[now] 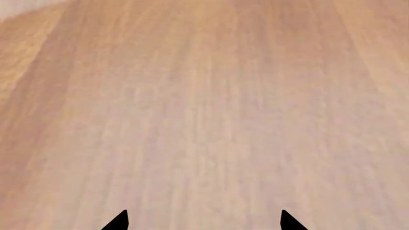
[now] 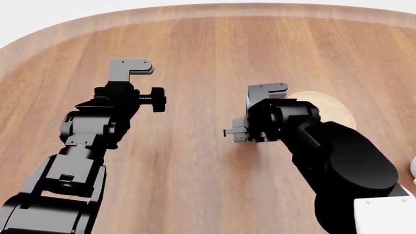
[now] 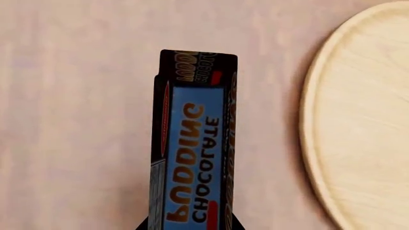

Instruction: Put the chocolate pudding to the left of the plate.

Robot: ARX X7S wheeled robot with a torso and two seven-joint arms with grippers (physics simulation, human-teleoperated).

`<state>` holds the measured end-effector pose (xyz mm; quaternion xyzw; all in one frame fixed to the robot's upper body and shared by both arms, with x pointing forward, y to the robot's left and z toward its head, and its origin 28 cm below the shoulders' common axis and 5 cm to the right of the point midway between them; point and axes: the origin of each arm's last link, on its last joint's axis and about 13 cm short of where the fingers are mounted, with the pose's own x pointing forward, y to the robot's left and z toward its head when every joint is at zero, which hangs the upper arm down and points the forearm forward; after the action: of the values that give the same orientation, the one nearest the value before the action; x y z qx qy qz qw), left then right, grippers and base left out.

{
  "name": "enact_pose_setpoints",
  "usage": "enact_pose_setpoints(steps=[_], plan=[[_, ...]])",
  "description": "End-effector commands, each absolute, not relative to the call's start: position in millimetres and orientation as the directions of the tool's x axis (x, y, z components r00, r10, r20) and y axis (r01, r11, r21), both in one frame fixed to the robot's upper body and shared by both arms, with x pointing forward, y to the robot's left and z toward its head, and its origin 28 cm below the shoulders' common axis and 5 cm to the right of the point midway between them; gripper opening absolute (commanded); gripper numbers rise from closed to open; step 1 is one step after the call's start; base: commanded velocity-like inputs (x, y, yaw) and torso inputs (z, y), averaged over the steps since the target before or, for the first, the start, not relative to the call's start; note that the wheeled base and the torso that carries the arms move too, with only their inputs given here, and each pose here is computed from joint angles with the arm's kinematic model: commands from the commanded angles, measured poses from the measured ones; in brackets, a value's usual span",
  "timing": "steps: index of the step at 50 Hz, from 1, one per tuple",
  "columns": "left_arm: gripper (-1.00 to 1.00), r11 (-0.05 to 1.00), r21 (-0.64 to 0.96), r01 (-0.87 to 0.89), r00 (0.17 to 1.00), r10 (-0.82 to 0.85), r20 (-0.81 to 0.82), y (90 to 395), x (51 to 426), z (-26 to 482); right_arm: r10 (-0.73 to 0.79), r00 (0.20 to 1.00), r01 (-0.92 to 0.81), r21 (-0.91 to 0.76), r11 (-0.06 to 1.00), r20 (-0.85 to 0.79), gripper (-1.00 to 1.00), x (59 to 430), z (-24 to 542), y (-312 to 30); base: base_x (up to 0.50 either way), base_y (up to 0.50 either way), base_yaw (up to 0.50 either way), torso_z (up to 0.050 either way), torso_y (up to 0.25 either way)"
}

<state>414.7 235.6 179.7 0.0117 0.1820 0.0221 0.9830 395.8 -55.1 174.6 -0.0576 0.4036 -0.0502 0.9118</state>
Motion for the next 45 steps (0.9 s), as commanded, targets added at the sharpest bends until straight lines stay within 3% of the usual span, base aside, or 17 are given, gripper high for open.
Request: enact_pose_setpoints(steps=[1,29,30,45], plan=[[1.0,0.999,0.032,-0.036,0.933,0.045,-0.358,235.5,414.8,179.4,-0.128,0.66,0.024,-0.149,0.989,-0.741,-1.0,394.9,172.1,-57.6,0.0,0.0,0.0,0.0,0.0],[1.0,0.999,0.034,-0.04,0.93,0.05,-0.365,237.5,414.0,178.1,-0.111,0.633,0.02,-0.126,0.992,-0.766,-1.0,392.5,169.2,-56.8,0.0,0.0,0.0,0.0,0.0],[1.0,0.999,0.035,-0.041,0.93,0.05,-0.364,237.6,413.9,178.3,-0.111,0.634,0.022,-0.126,0.992,-0.765,1.0,392.6,169.4,-56.8,0.0,0.0,0.0,0.0,0.0],[1.0,0.999,0.034,-0.042,0.931,0.052,-0.362,238.3,413.5,178.5,-0.115,0.645,0.032,-0.124,0.992,-0.755,1.0,394.0,173.0,-56.3,0.0,0.0,0.0,0.0,0.0]])
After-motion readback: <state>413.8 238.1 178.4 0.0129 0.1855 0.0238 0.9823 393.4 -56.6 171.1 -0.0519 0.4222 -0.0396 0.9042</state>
